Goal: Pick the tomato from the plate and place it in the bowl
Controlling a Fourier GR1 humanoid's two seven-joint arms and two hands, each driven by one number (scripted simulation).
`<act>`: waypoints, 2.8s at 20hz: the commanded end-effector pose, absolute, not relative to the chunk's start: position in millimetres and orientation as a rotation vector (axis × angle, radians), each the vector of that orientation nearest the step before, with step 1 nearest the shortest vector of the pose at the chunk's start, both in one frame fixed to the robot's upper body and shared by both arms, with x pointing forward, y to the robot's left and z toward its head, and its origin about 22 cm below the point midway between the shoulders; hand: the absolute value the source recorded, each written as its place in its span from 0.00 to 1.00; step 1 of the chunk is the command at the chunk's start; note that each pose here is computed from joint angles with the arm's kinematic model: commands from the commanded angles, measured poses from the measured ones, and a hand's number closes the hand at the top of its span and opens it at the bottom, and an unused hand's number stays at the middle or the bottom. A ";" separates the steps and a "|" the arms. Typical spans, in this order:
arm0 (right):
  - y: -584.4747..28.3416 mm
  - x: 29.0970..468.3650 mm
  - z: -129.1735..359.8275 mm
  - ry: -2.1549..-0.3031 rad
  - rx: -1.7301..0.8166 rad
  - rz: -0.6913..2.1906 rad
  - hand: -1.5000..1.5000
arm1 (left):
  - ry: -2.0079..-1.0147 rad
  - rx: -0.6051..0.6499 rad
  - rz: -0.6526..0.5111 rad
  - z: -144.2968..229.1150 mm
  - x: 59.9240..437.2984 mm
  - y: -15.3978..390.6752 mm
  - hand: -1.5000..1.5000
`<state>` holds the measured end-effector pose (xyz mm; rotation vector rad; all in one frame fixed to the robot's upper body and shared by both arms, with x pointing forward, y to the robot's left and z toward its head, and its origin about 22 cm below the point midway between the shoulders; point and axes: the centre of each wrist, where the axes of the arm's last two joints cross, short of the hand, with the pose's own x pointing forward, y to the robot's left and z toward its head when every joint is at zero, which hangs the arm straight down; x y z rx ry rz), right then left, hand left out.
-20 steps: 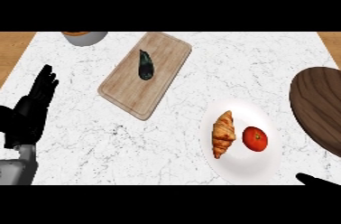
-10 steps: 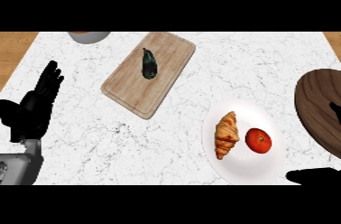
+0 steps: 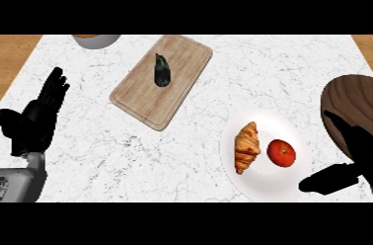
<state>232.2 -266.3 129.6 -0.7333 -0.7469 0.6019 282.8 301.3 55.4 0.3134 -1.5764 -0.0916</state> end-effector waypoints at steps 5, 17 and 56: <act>-248.3 259.6 98.8 -0.542 -0.832 0.688 0.00 | -1.573 0.310 -0.086 65.6 278.9 298.1 0.50; -217.5 264.3 65.1 -0.532 -0.836 0.709 0.00 | -1.567 0.312 -0.056 72.6 273.6 314.0 0.50; -206.1 242.4 4.8 -0.986 -0.551 1.406 1.00 | -1.561 0.331 -0.081 62.7 279.8 309.5 0.50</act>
